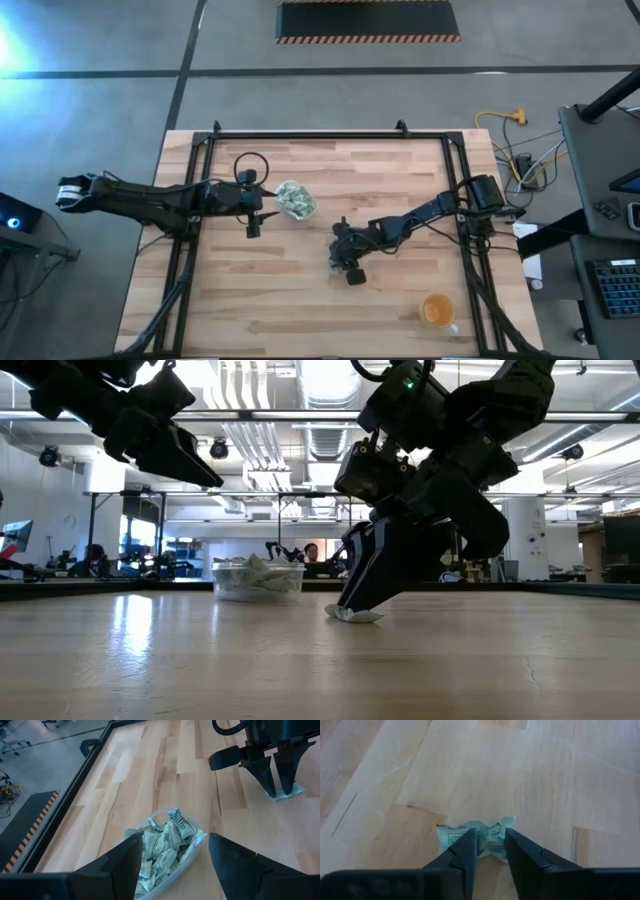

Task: Pick and place Stevia / Truvia into bins
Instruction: Put the stevia packet into the transparent bin

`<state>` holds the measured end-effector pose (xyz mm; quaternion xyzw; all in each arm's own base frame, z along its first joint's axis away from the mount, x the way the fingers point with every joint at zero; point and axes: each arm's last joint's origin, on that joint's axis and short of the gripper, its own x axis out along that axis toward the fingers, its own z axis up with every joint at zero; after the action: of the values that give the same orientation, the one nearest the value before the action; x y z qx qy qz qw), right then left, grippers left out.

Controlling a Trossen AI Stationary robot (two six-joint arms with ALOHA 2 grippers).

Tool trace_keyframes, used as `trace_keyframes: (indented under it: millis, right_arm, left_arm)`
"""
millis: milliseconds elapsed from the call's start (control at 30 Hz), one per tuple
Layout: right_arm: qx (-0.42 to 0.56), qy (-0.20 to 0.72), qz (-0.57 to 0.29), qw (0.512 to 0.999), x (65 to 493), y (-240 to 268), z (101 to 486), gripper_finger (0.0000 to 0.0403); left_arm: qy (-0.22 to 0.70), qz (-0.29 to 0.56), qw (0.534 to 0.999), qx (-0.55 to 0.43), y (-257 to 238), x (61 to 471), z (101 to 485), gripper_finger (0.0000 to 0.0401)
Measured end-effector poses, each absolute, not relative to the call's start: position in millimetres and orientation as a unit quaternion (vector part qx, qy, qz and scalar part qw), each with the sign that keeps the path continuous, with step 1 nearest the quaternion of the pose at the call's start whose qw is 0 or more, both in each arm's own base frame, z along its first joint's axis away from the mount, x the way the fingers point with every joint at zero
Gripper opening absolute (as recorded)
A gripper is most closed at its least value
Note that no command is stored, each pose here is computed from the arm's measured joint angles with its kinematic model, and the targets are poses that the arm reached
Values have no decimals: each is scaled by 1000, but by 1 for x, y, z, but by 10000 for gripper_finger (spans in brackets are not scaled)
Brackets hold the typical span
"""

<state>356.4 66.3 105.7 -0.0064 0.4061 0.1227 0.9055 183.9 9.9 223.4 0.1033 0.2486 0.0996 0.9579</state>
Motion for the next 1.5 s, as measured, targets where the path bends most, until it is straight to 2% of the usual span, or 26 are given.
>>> trace_keyframes:
  millis: [300, 733, 867, 967, 1033, 1200, 1500]
  right_arm:
    - [-19, 404, 128, 906, 357, 64, 106, 16]
    - [-118, 353, 162, 914, 375, 67, 126, 10]
    - [-215, 325, 111, 914, 388, 64, 142, 9]
    - [-297, 313, 27, 902, 400, 55, 158, 9]
    - [-317, 308, -34, 897, 408, 43, 170, 9]
    - [-257, 284, -101, 918, 424, -3, 194, 9]
    - [-62, 257, -51, 963, 418, -82, 195, 9]
  left_arm:
    - [249, 100, 958, 103, 10, 184, 223, 212]
    - [253, 102, 956, 104, 10, 184, 223, 212]
    - [253, 101, 957, 104, 10, 184, 223, 212]
    - [253, 101, 956, 104, 10, 184, 223, 212]
    - [253, 101, 956, 105, 10, 184, 223, 212]
    - [256, 100, 956, 105, 10, 183, 222, 212]
    - [256, 98, 956, 104, 10, 183, 222, 212]
